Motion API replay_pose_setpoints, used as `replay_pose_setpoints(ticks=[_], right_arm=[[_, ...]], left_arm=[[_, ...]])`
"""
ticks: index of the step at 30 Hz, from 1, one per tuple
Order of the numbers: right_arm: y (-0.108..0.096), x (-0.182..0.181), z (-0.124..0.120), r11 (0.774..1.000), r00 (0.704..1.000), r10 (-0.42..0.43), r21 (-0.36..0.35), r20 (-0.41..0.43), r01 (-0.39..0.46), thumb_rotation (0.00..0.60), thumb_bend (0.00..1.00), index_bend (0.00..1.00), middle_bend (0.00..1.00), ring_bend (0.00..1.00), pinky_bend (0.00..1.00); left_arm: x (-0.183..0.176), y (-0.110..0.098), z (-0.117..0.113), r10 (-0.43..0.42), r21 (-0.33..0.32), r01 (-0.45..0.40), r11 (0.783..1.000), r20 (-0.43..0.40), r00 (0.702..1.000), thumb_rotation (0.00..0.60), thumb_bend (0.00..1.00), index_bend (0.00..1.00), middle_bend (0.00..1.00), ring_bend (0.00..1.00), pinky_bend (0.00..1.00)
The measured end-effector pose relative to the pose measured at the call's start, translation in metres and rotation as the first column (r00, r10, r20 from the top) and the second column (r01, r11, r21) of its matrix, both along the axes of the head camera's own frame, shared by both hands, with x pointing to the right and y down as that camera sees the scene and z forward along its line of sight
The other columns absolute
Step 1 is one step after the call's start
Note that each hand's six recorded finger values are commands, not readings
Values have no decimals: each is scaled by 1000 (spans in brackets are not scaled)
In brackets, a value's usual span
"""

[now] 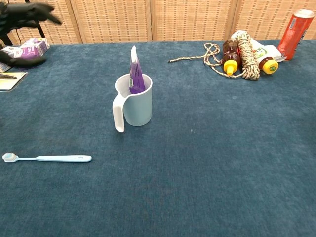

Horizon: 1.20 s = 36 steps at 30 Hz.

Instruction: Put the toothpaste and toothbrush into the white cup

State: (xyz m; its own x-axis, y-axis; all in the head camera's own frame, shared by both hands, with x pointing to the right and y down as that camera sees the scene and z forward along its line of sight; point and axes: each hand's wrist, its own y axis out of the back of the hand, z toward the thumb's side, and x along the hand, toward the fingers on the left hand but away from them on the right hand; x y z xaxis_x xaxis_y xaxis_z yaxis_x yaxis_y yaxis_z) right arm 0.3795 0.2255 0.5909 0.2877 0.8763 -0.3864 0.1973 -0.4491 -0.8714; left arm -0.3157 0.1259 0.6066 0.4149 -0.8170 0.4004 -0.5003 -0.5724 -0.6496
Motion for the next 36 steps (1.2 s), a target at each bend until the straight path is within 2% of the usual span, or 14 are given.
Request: replay_pose_setpoints(ticks=[6,12,18,27,36], right_arm=[[1,-2,-1,1000,1000,-3,0,5,3,600,0,0,0,0,0],[1,-3,-3,1000,1000,-7,1,14,7,600,0,0,0,0,0],[0,-1,-4,1000,1000,-1,0,21,1,600,0,0,0,0,0],[-1,2,-3,1000,1000,8,-9,31,-8,600,0,0,0,0,0],[-2,3,-2,1000,999,9,-16,34,-9,600,0,0,0,0,0]], left_arm=[[-27,35,2,13,-66,-1,998,177,984,600,302,275,0,0,0],[-37,61,11,15,-77,8,997,292,956,600,303,365,0,0,0],[-27,83,26,43,-112,-5,994,340,939,600,303,367,0,0,0],[-4,103,45,70,-137,-17,990,390,918,600,303,367,0,0,0],[17,114,69,89,-187,-12,982,413,906,600,302,367,0,0,0]])
